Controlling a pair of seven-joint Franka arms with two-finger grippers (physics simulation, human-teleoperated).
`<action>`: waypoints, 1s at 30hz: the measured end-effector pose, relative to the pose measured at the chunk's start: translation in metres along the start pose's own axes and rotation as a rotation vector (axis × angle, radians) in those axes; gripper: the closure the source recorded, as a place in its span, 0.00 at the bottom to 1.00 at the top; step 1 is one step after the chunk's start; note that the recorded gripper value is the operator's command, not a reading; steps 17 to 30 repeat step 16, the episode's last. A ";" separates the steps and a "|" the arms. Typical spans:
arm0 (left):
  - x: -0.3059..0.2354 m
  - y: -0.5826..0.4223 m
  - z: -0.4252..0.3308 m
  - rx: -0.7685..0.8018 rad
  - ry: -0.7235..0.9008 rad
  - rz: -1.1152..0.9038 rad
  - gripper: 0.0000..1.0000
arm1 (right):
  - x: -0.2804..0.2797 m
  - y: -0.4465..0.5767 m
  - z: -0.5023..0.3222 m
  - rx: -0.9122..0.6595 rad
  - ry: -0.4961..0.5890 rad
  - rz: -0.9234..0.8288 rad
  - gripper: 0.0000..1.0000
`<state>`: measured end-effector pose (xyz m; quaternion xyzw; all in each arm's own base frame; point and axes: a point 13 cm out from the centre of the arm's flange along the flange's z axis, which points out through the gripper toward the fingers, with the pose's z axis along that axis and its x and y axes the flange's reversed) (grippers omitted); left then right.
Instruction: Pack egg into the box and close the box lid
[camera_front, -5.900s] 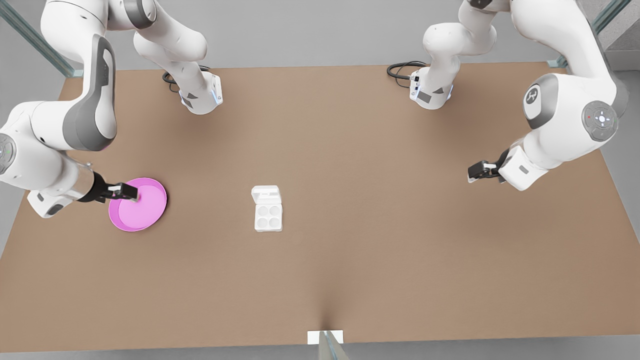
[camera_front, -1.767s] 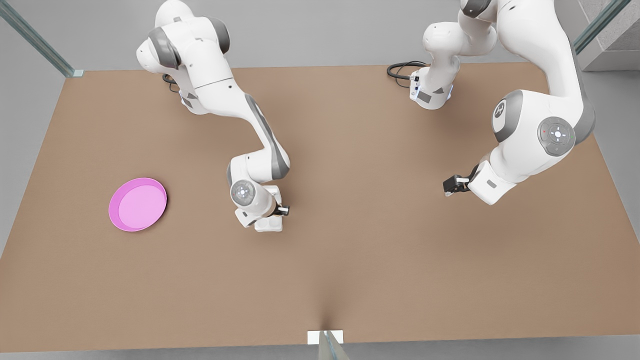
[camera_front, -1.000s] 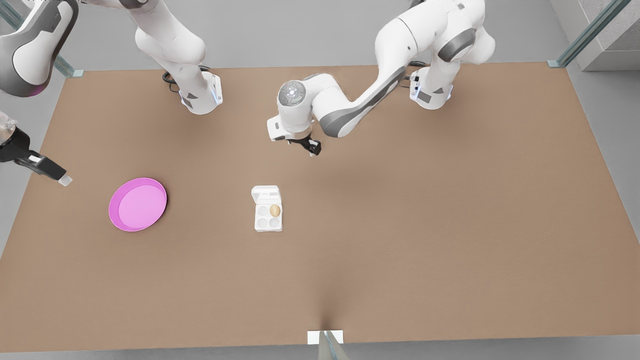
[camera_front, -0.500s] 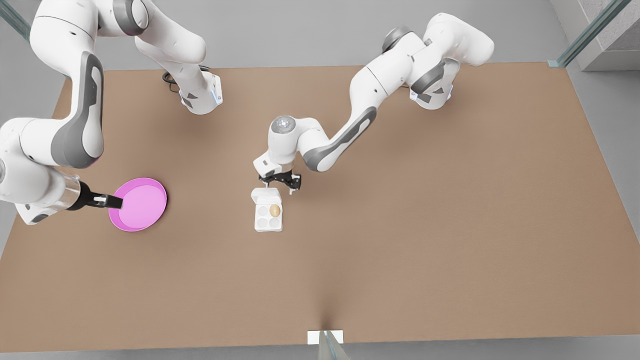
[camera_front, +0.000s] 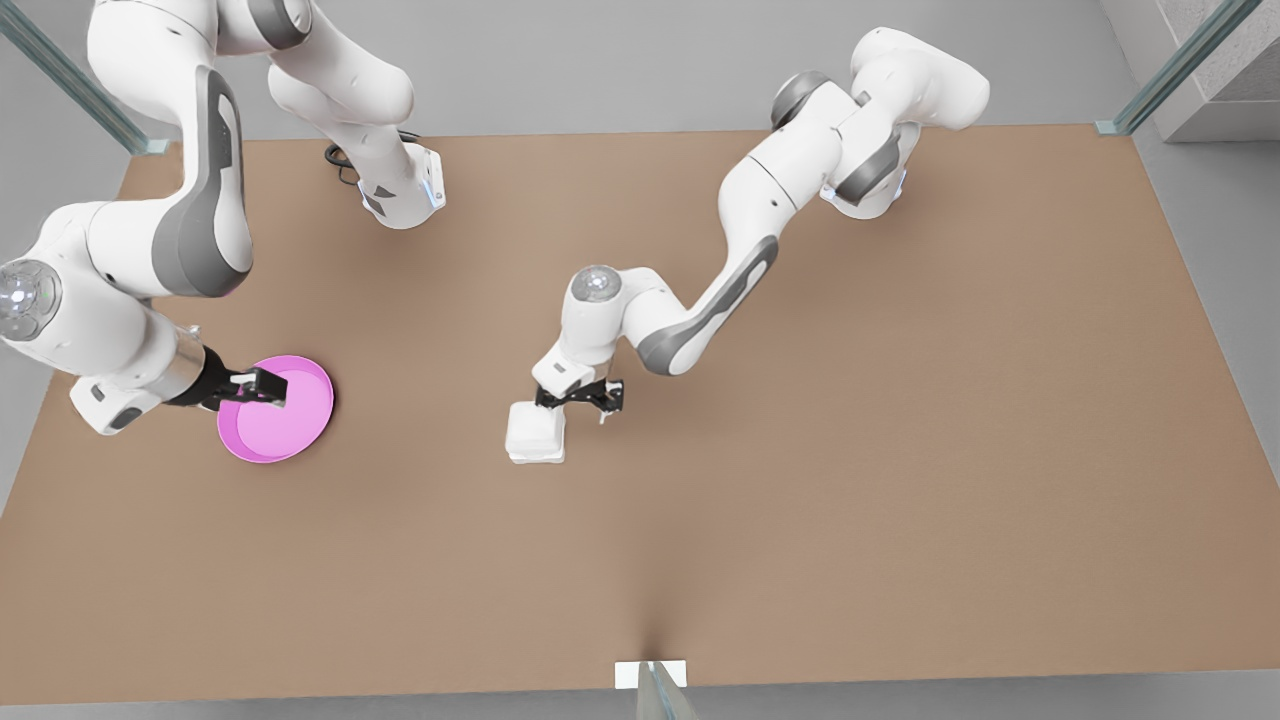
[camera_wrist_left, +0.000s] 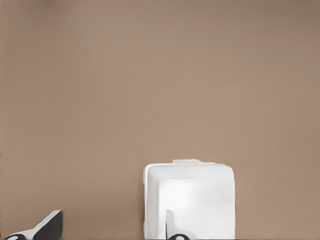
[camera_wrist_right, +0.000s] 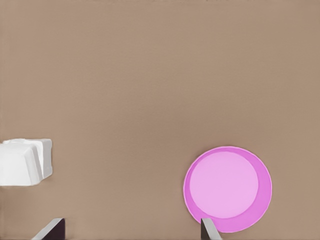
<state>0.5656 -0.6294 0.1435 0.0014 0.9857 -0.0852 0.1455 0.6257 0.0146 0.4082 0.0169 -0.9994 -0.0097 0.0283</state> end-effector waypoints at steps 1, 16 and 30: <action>-0.015 0.007 -0.012 -0.003 -0.004 -0.017 0.00 | -0.003 0.010 0.005 -0.001 0.001 -0.011 0.00; -0.085 0.607 -0.413 -0.291 0.246 -0.645 0.00 | -0.018 0.006 0.025 -0.010 -0.006 0.034 0.00; -0.085 0.607 -0.413 -0.291 0.246 -0.645 0.00 | -0.018 0.006 0.025 -0.010 -0.006 0.034 0.00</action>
